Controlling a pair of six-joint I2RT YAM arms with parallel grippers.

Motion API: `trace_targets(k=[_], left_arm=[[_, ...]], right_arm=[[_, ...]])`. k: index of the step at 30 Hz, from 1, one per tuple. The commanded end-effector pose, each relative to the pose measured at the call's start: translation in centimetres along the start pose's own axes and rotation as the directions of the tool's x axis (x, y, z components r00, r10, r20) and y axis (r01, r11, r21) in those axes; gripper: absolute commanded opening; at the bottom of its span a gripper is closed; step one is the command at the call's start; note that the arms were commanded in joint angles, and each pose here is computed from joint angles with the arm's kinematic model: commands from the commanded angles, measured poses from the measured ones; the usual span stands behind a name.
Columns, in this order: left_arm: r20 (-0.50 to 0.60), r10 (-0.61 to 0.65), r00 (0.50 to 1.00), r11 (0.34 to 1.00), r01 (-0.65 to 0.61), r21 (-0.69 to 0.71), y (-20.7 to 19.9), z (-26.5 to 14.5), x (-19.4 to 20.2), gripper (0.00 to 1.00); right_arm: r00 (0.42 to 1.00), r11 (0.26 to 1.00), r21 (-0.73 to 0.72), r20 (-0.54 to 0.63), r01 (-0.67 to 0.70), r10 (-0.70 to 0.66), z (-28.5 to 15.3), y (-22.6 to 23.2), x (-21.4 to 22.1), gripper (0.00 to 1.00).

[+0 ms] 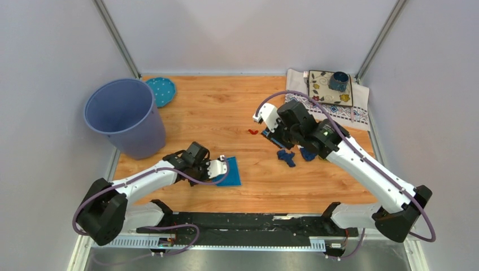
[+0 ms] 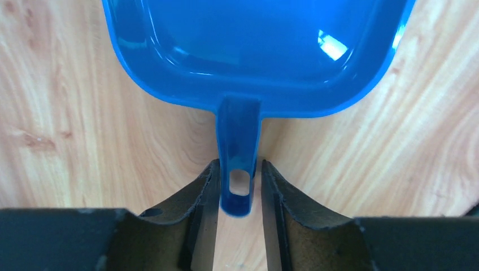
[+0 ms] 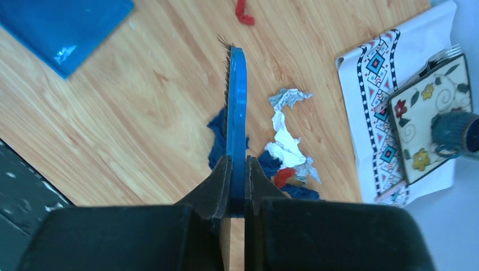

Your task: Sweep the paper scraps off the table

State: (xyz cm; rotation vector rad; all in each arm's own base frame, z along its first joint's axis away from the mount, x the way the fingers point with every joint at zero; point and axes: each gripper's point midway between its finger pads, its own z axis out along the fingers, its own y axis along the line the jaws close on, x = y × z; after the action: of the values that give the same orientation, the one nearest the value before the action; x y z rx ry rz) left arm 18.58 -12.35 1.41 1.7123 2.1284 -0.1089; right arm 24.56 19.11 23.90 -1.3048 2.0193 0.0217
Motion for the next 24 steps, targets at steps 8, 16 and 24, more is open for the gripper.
trace_targets(k=[8,16,24], left_arm=[[-0.066,-0.011,0.998,0.982,0.023,0.189,-4.7,-2.2,2.6,0.51],[0.079,-0.061,0.995,0.975,0.043,0.217,-6.0,-1.3,2.0,0.56],[0.072,-0.12,0.99,0.978,0.105,0.181,-5.4,-0.1,2.0,0.56]], right_arm=[[0.609,0.616,-0.141,0.095,-0.775,0.788,2.7,-2.4,-6.0,0.0],[0.473,0.441,-0.294,-0.042,-0.848,0.88,9.8,-3.5,-10.6,0.0],[0.293,0.265,-0.198,-0.127,-0.944,0.948,16.5,-8.1,-6.0,0.0]])
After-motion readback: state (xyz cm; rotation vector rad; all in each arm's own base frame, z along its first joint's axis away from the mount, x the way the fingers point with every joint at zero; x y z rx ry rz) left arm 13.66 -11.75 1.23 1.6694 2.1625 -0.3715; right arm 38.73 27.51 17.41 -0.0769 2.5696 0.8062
